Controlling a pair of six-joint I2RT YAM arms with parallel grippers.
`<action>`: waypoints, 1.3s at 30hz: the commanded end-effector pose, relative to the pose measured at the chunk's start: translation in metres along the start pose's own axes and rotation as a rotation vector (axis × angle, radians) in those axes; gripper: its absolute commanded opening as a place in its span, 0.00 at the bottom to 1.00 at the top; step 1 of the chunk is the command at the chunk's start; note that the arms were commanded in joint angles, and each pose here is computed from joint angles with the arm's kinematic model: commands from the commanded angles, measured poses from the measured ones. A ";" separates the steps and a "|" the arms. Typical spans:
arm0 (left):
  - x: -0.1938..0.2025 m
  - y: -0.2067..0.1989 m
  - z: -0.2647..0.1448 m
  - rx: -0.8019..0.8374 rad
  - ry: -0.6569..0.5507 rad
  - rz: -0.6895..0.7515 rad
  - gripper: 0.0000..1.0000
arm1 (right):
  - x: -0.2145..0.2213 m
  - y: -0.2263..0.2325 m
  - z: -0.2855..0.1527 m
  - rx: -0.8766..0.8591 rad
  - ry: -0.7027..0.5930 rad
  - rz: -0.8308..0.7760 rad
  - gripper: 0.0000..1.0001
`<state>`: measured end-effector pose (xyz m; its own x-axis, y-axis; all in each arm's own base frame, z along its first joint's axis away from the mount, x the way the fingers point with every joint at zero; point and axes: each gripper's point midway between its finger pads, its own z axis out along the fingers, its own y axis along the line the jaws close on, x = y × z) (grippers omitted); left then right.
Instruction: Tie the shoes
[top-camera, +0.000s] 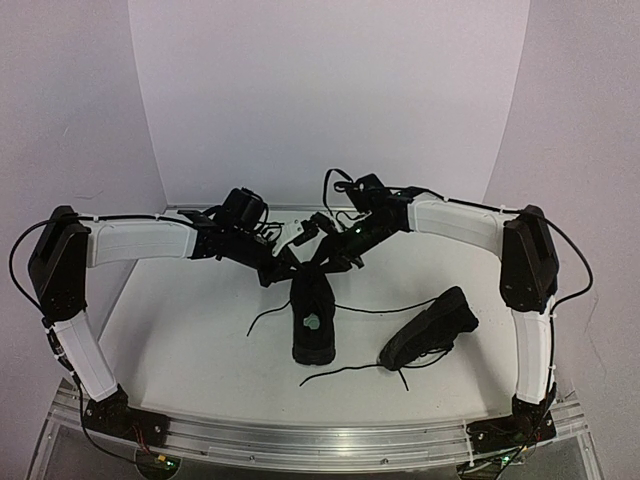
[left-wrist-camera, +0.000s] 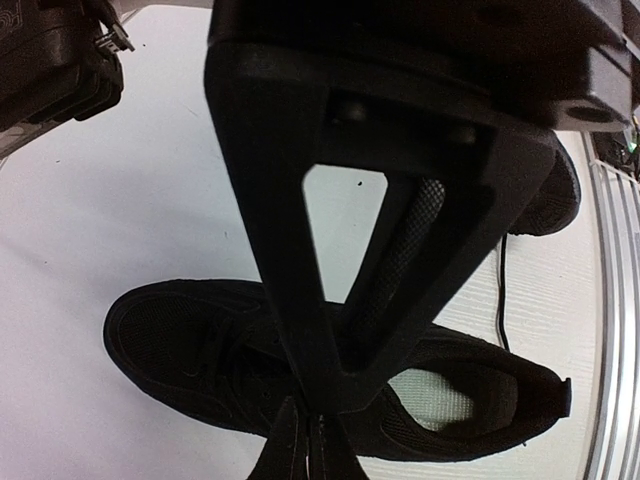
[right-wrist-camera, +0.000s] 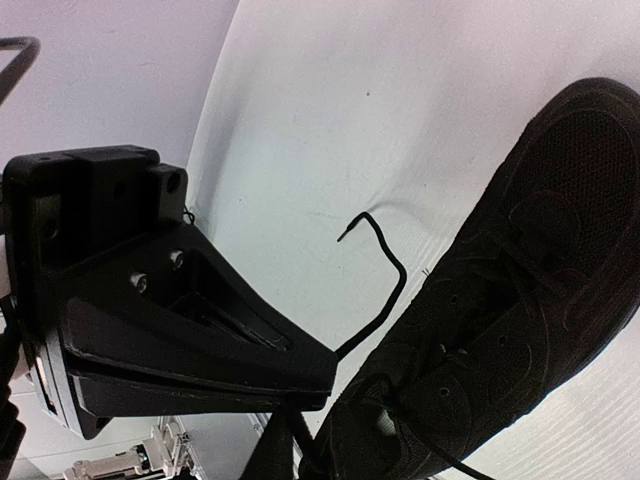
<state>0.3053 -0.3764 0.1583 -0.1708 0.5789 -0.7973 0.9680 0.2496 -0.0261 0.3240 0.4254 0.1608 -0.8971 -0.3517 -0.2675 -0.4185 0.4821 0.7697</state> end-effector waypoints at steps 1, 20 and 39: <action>-0.036 0.002 -0.011 -0.010 -0.075 0.057 0.02 | -0.018 0.035 -0.026 -0.020 -0.080 -0.086 0.01; -0.029 0.003 -0.010 -0.043 -0.142 -0.049 0.78 | -0.020 0.032 -0.037 0.008 -0.112 -0.073 0.00; -0.029 -0.002 0.006 -0.006 -0.140 -0.059 0.34 | -0.021 0.028 -0.038 0.028 -0.122 -0.054 0.00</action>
<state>0.3045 -0.3879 0.1539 -0.2590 0.4890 -0.8330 0.9451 0.3061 -0.1142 0.3336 0.4191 0.1741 -0.9019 -0.3084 -0.3025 -0.4257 0.5157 0.7435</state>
